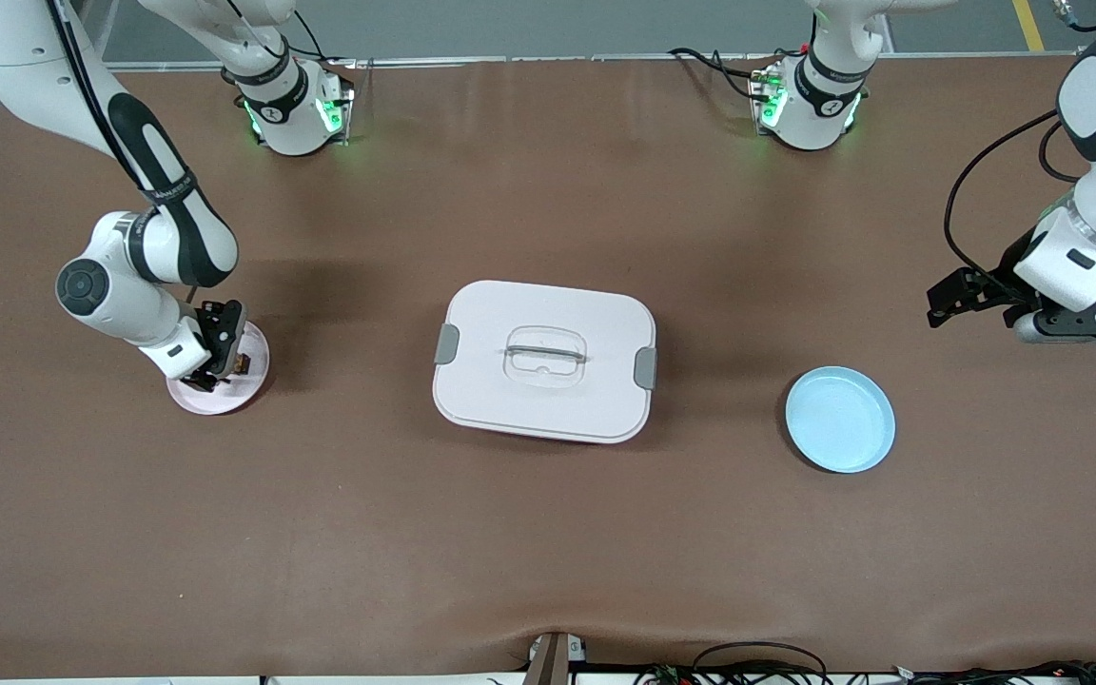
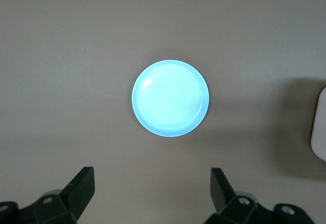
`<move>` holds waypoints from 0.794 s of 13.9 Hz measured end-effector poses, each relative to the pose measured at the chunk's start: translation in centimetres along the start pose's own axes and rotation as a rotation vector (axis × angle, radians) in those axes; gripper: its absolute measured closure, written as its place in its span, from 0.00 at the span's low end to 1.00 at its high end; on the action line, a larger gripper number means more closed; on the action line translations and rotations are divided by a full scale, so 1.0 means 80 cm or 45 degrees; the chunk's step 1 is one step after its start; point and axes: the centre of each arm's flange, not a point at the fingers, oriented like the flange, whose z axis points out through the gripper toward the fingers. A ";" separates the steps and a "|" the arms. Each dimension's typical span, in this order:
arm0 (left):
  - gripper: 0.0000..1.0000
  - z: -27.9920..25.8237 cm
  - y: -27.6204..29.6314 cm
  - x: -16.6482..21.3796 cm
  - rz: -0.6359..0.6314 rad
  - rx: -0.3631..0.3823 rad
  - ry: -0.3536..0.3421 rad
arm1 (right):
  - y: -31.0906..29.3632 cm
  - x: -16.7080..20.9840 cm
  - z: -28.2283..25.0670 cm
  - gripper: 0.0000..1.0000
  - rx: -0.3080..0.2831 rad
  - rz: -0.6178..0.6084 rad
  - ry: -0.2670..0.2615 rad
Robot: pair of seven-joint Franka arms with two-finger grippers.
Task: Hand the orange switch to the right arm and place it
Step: 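Open the right gripper to release the switch on the white plate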
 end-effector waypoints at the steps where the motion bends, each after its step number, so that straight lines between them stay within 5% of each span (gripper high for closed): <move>1: 0.00 0.000 0.002 0.000 0.004 0.000 -0.001 | 0.000 0.004 -0.004 0.00 0.019 0.026 -0.001; 8: 0.00 -0.052 -0.003 0.003 -0.005 0.000 0.026 | 0.012 0.026 -0.080 0.00 0.219 0.259 -0.056; 11: 0.00 -0.099 -0.003 0.000 -0.004 0.000 0.026 | 0.012 0.034 -0.119 0.00 0.291 0.525 -0.084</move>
